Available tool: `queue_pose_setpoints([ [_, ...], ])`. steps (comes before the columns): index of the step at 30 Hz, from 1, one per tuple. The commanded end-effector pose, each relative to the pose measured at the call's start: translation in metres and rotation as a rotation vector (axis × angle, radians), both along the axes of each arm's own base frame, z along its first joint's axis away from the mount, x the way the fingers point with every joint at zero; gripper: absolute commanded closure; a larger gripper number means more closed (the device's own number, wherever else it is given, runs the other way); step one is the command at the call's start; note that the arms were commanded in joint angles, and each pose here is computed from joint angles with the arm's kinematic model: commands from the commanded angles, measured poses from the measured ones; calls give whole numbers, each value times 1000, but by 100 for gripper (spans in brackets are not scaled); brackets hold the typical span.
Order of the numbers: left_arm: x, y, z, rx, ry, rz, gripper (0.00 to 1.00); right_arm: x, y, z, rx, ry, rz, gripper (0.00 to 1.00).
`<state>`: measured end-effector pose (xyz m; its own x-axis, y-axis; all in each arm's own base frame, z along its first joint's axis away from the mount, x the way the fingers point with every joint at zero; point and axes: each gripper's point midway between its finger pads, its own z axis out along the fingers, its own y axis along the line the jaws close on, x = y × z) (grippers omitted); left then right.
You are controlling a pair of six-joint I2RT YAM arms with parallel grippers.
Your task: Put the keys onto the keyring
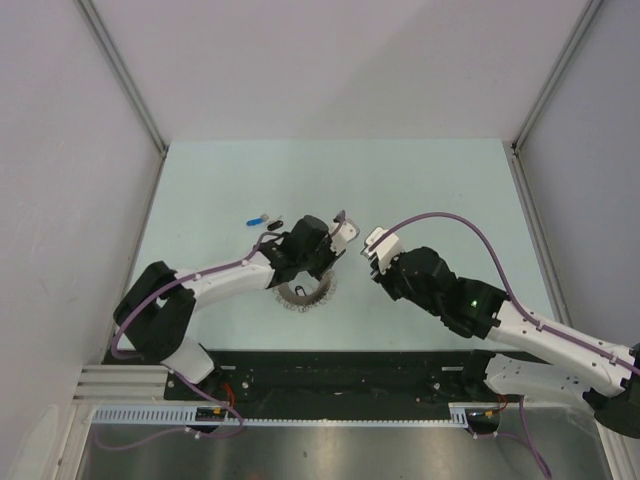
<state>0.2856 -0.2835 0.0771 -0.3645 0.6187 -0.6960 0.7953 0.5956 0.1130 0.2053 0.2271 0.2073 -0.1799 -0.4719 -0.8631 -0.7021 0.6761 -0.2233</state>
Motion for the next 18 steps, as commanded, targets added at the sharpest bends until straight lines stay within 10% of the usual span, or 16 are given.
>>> queue_pose_setpoints([
  [1, 10, -7, 20, -147, -60, 79, 71, 2, 0, 10, 38, -23, -16, 100],
  [18, 11, -1, -25, -330, 123, 317, 72, 2, 1, 8, 34, -21, -15, 100],
])
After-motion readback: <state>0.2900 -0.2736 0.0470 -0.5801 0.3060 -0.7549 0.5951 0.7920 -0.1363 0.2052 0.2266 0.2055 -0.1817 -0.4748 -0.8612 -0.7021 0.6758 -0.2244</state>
